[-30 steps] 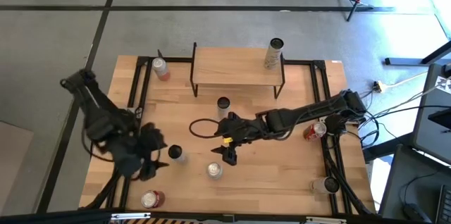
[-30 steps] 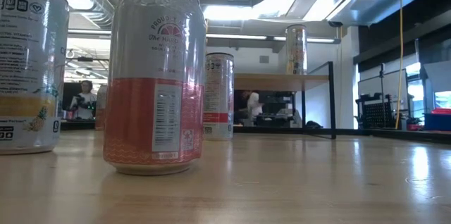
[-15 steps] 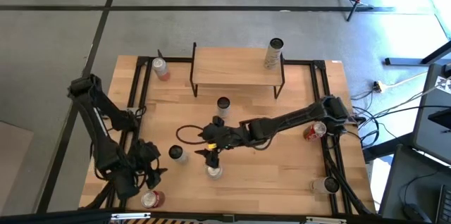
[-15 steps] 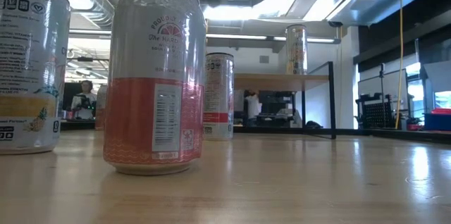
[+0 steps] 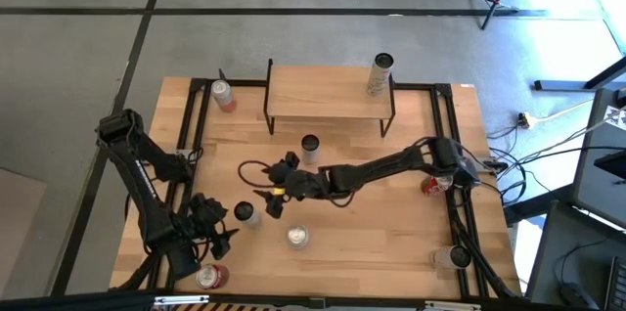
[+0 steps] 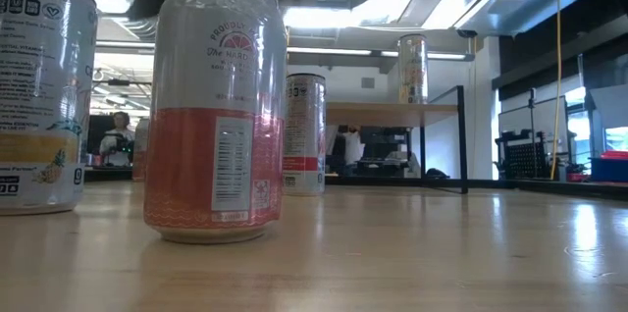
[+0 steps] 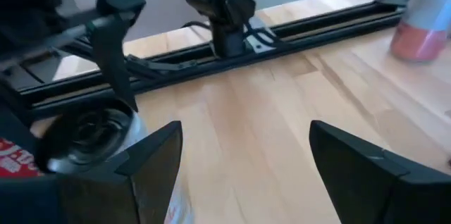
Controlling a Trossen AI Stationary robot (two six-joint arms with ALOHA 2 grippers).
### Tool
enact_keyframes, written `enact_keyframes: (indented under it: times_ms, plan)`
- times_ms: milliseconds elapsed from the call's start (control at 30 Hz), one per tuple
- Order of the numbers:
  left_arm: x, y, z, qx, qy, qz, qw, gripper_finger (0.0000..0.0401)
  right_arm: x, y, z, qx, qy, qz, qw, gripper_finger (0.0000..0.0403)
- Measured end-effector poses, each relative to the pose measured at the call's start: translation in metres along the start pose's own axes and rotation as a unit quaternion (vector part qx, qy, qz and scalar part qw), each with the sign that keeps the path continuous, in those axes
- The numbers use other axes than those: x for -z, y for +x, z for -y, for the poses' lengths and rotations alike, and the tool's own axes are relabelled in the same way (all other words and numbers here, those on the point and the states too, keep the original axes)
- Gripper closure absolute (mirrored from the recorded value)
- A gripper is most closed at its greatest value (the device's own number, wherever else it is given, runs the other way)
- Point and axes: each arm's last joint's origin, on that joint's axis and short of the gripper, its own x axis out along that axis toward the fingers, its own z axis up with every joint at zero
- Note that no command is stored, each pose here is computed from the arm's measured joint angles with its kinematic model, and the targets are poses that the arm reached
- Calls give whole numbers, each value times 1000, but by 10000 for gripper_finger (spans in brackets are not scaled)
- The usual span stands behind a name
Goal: Place canned beverage on shelf
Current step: Put the white and yellow soda can aligned with other white and yellow soda can on the shelf
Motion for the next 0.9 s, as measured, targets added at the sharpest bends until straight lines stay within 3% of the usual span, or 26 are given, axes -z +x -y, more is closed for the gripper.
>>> enact_keyframes:
  times_ms: [400, 900]
  plan:
    - [-4, 2, 0, -4, -1, 24, 1000, 93, 7, 9, -2, -43, 7, 13, 999, 105]
    - [-14, 11, 0, -22, 1, 32, 999, 93, 10, 9, -4, -45, 1, -2, 999, 105]
